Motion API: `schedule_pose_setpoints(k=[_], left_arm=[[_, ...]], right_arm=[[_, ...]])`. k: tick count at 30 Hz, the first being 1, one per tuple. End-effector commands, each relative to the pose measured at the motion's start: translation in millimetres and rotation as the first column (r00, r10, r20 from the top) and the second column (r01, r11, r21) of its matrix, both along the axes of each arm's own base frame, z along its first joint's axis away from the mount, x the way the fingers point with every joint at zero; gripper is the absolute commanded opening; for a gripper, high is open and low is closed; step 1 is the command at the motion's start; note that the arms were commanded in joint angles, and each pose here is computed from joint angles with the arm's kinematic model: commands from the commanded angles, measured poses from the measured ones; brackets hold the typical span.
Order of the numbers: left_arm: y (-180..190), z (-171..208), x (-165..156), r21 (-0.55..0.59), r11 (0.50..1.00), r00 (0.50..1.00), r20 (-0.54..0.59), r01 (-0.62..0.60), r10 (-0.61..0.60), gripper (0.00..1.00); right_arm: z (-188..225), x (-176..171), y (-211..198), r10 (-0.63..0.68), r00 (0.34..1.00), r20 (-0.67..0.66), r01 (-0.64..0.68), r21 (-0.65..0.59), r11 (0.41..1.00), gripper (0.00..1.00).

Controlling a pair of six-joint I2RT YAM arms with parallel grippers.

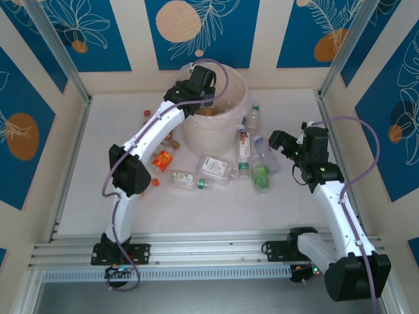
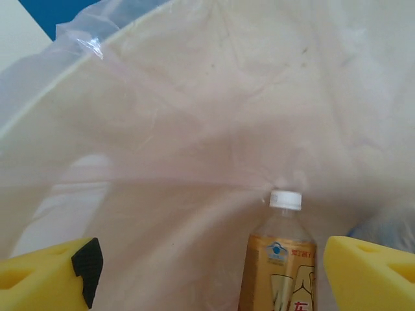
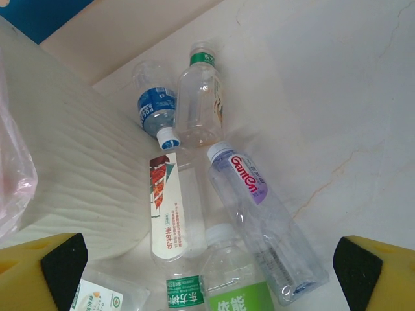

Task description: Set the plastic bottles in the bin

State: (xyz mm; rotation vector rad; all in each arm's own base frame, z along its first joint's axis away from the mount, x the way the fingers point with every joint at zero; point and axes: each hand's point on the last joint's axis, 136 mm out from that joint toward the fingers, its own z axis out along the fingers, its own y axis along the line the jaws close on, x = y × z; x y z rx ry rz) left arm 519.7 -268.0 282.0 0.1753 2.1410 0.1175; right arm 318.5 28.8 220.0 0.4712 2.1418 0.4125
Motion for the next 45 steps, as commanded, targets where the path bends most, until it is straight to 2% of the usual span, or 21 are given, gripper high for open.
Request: schedule_pose_setpoints(k=[1,6,14,21,27,35,39,42,45], left_arm=[[-0.3,-0.6,-4.9,0.022,1.000,1.000,-0.017,-0.012,0.013,0.91],[-14.0,11.6,-15.1,-0.054,0.997,0.998,-0.031,0.058,-0.059,1.00],[-36.9,49.7,-39.8,-0.206,0.955,0.977,0.050,0.213,-0.207,1.00],[-41.6,87.3,-78.8,-0.320,0.867,0.922,0.198,0.381,-0.333,1.00],[-36.6,101.8,-110.9,-0.380,0.799,0.883,0.264,0.466,-0.388,1.00],[-6.4,106.9,-145.3,-0.429,0.773,0.876,0.341,0.467,-0.340,1.00],[17.6,105.0,-154.0,-0.430,0.797,0.886,0.378,0.425,-0.268,1.00],[35.6,104.0,-159.1,-0.441,0.811,0.893,0.400,0.385,-0.207,1.00],[57.3,99.7,-164.1,-0.455,0.831,0.904,0.409,0.321,-0.126,1.00]], right_arm=[[16.0,2.3,-0.3,0.005,0.999,0.033,-0.004,-0.022,1.000,1.00],[14.3,2.0,-2.3,-0.001,1.000,0.029,0.002,-0.032,0.999,1.00],[9.8,3.2,-4.5,-0.010,1.000,0.017,0.011,-0.042,0.999,0.99],[1.9,5.9,-6.2,-0.007,1.000,-0.012,0.006,-0.062,0.998,1.00],[-21.6,11.1,-10.0,-0.044,0.995,-0.087,0.040,-0.052,0.998,0.99],[-67.9,14.6,-5.3,-0.011,0.974,-0.225,0.000,-0.052,0.999,1.00],[-84.2,25.7,14.9,0.093,0.955,-0.283,-0.091,0.018,0.996,1.00],[-99.7,36.9,18.5,0.135,0.928,-0.348,-0.148,-0.011,0.989,1.00],[-110.2,46.0,37.0,0.256,0.898,-0.359,-0.276,-0.003,0.961,1.00]])
